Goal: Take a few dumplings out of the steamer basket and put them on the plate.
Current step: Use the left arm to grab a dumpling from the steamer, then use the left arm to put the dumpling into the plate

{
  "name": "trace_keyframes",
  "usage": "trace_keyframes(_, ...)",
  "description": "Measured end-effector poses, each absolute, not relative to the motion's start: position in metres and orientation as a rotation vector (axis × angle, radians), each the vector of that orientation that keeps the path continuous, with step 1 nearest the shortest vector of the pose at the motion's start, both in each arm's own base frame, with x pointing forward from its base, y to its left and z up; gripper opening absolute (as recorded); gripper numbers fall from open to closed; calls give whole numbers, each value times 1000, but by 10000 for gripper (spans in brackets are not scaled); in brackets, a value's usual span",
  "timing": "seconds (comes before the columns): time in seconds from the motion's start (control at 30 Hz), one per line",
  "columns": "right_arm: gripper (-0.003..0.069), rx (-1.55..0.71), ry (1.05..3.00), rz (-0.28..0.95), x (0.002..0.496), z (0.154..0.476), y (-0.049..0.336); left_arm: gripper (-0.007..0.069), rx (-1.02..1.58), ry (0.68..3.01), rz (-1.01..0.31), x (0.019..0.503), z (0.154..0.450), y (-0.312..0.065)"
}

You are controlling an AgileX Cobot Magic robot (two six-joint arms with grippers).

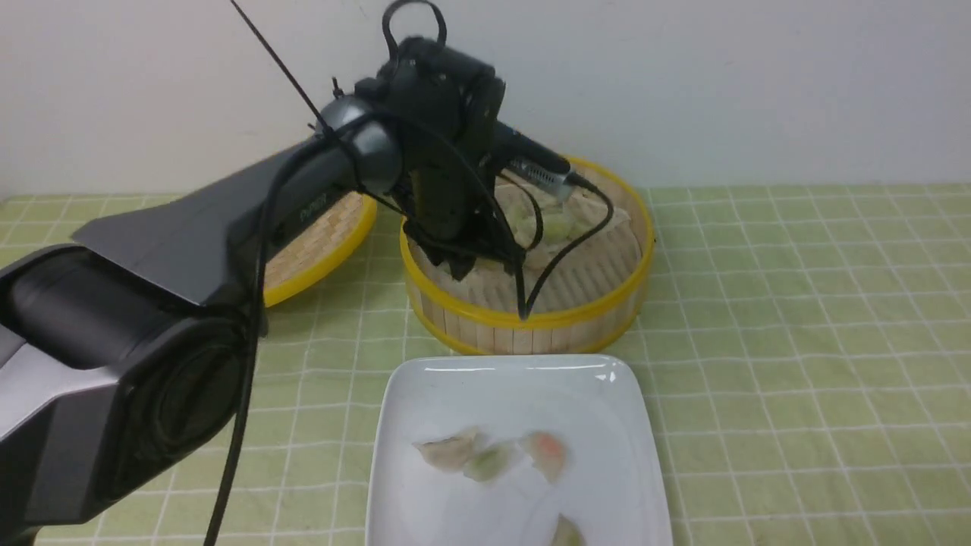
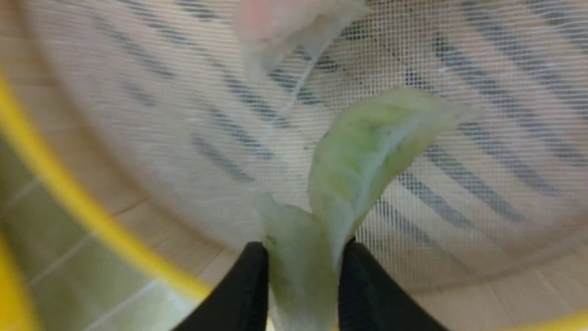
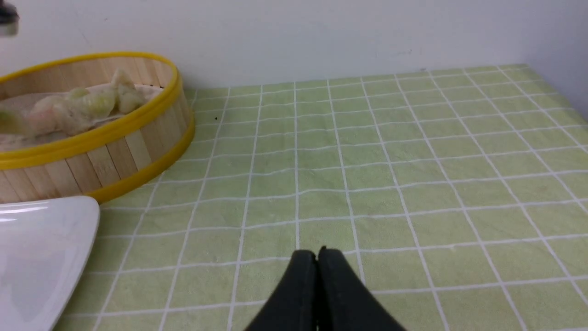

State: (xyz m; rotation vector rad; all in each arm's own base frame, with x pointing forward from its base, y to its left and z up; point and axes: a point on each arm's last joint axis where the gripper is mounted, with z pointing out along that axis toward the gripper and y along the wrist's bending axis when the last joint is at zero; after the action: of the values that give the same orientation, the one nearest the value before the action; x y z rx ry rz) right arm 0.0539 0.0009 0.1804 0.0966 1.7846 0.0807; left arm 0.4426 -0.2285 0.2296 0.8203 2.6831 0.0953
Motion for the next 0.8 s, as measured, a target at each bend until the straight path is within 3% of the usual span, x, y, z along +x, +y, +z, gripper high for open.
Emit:
trace_keyframes(0.1,-13,97,1785,81,54,180,1,174,767,2589,-6,425,294,-224)
trace_keyframes(0.3,-13,97,1785,81,54,180,1,174,748,2581,-270,373,344,-214)
trace_keyframes(0.43,-13,97,1785,81,54,180,1,174,761,2696,-374,337,331,-203)
trace_keyframes(0.57,-13,97,1785,81,54,180,1,174,826,2903,-463,303,279,-197)
trace_keyframes(0.8,-13,97,1785,81,54,180,1,174,970,3062,-412,276,213,-200)
